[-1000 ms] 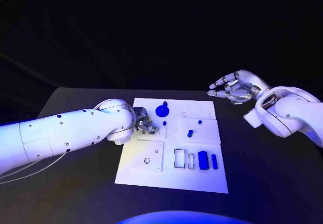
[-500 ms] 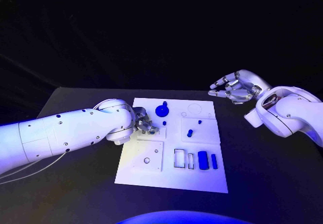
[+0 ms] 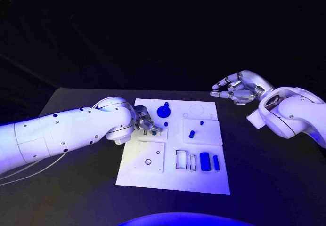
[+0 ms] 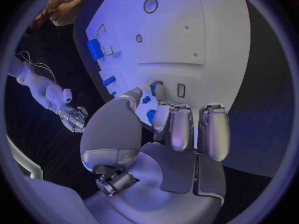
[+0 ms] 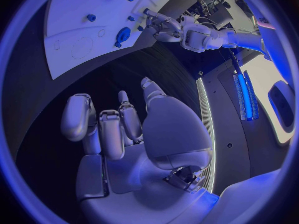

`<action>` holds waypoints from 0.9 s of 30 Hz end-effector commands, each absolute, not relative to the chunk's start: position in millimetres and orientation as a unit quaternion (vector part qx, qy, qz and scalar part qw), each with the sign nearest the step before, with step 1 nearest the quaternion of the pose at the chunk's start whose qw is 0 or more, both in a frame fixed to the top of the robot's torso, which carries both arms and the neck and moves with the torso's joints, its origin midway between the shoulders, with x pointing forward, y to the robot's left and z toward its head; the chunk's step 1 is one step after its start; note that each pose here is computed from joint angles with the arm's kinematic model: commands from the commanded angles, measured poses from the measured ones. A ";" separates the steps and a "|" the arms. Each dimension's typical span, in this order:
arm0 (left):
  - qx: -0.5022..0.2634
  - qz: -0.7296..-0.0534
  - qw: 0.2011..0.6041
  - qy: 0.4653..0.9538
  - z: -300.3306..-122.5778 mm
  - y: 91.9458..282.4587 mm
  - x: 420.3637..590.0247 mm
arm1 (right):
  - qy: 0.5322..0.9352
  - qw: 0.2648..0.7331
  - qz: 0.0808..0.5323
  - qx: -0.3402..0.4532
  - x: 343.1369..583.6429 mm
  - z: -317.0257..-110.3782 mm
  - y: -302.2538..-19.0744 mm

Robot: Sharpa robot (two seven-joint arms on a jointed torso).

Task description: Assemble the parts on the task board

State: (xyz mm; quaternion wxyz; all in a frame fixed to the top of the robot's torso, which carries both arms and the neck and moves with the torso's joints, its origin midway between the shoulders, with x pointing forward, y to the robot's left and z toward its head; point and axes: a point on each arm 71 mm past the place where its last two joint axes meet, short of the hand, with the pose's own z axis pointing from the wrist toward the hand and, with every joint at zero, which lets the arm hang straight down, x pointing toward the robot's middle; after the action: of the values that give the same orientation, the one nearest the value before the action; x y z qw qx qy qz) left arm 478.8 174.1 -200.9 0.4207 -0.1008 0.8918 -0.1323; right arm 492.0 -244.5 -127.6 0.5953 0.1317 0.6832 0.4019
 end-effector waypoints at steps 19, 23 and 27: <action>-0.095 -0.128 0.443 0.882 -147.0 193.2 497.7 | 0.682 0.599 0.399 0.127 494.2 -127.6 -245.0; -0.109 -0.126 0.458 0.873 -131.5 202.5 513.4 | 0.682 0.600 0.399 0.127 494.6 -127.7 -244.7; -0.122 -0.114 0.463 0.870 -124.5 212.2 528.6 | 0.682 0.600 0.399 0.127 494.9 -127.6 -244.6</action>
State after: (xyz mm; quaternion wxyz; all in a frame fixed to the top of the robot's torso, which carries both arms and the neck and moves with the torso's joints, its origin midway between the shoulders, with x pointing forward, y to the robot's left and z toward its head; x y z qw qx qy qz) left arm 528.4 213.8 -122.9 0.4787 -0.1305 0.8616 -0.1070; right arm 494.8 -245.1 -128.1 0.5974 0.1318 0.6829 0.3992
